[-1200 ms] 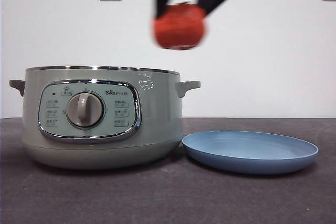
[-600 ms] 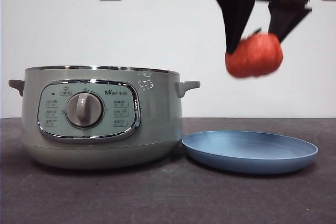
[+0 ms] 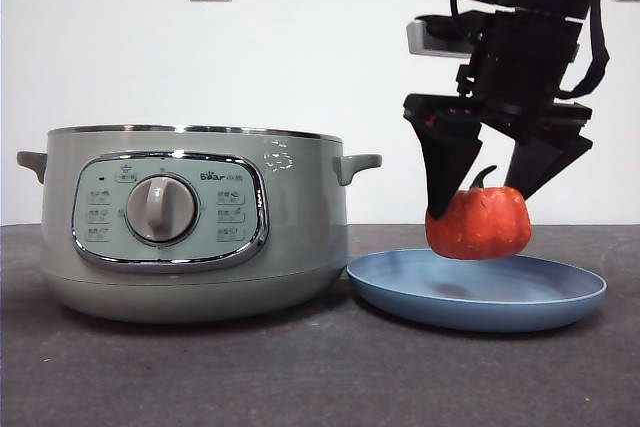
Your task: Take the pumpkin out from the steamer,put the pumpkin in the blue plate,close the lid
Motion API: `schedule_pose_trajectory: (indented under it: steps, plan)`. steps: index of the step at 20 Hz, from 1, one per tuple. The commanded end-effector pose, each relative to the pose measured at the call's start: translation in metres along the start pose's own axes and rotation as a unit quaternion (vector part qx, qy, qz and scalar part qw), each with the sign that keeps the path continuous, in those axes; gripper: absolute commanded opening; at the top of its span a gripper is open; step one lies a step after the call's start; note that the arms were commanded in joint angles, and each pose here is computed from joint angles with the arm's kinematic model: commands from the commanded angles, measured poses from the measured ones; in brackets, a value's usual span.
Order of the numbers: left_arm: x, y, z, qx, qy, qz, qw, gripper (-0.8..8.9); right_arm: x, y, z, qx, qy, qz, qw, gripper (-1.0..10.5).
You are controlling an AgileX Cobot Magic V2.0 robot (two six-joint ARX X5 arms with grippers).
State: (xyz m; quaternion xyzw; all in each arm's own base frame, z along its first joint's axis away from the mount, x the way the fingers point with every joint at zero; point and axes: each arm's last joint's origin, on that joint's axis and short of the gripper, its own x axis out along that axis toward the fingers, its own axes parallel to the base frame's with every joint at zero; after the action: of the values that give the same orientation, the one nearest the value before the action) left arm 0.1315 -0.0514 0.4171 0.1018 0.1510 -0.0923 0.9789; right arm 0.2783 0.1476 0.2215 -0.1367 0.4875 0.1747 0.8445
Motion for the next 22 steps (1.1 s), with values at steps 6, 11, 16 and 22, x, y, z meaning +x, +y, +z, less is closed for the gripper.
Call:
schedule_pose_trajectory:
  steps: [6, 11, 16, 22]
  plan:
    - [-0.005, 0.002, 0.006, -0.004, -0.034, 0.004, 0.999, -0.09, 0.028, -0.002, -0.005, 0.006, 0.034, 0.019, 0.999, 0.1]
    - [-0.005, 0.000, 0.006, -0.003, -0.037, -0.020, 0.999, -0.09, 0.035, -0.002, -0.006, 0.013, 0.046, 0.018, 0.999, 4.4]
    - [-0.004, 0.000, 0.006, -0.003, -0.036, -0.022, 0.999, -0.09, 0.035, -0.002, -0.006, 0.015, 0.046, 0.018, 0.999, 4.8]
    - [0.015, -0.008, 0.006, 0.003, -0.014, -0.069, 0.998, -0.09, 0.002, -0.005, -0.003, 0.017, 0.011, 0.018, 1.000, 4.8]
